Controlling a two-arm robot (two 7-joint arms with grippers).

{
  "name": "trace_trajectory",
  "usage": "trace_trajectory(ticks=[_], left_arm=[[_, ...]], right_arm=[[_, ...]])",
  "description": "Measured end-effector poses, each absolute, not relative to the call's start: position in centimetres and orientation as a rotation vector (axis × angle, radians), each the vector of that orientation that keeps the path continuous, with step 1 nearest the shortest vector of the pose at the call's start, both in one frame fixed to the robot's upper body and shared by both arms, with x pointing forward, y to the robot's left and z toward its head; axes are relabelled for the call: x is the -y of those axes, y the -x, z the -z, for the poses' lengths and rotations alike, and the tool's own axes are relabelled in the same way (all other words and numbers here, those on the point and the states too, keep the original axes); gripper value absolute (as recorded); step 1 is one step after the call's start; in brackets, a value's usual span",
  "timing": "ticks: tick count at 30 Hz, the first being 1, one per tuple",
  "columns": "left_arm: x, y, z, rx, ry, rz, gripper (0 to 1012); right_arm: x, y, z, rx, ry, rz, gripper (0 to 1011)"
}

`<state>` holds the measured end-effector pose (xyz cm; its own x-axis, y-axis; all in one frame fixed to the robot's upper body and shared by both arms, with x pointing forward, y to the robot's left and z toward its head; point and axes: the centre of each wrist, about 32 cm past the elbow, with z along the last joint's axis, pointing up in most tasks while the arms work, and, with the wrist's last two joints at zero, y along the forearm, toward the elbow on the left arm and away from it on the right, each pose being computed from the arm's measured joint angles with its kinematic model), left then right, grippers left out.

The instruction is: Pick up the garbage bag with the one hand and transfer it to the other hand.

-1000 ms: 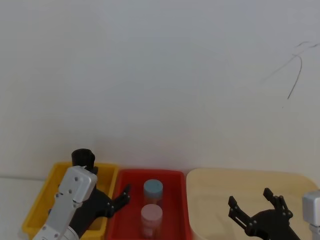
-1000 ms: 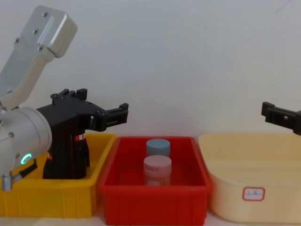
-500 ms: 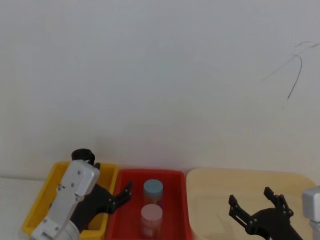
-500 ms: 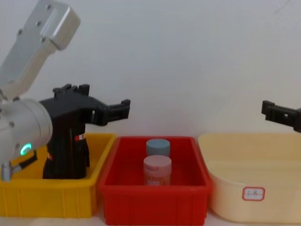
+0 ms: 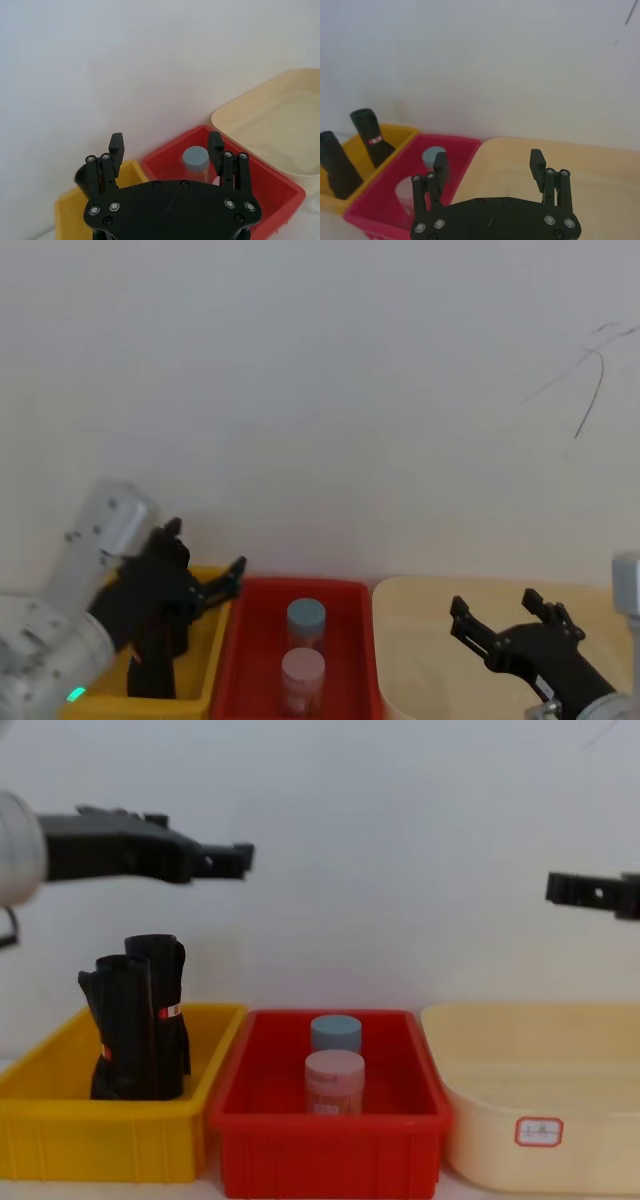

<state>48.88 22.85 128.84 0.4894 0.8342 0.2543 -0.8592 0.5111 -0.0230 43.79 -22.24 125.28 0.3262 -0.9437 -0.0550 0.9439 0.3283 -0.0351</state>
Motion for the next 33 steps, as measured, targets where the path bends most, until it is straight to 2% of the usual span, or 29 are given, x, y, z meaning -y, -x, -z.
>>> trace_trajectory(ticks=[8,13,23,33], left_arm=[[-26.3,-47.3,-131.5,0.209,-0.127,-1.047,1001],[-27.9,-46.3,-131.9,0.173,-0.133,-1.070,1002],[-31.3,-44.4,-130.3,0.080,-0.144,-1.136,1002],[-32.9,-43.7,-128.4,0.056,-0.138,-1.167,1001]], right_arm=[[21.1,-43.6,-127.6,-0.125,0.017,1.211,1001],[20.1,-43.7,-128.4,-0.151,0.028,1.182,1002],[17.8,-44.6,-128.1,-0.199,0.050,1.128,1001],[15.7,-45.6,-127.3,-0.211,0.088,1.100,1001]])
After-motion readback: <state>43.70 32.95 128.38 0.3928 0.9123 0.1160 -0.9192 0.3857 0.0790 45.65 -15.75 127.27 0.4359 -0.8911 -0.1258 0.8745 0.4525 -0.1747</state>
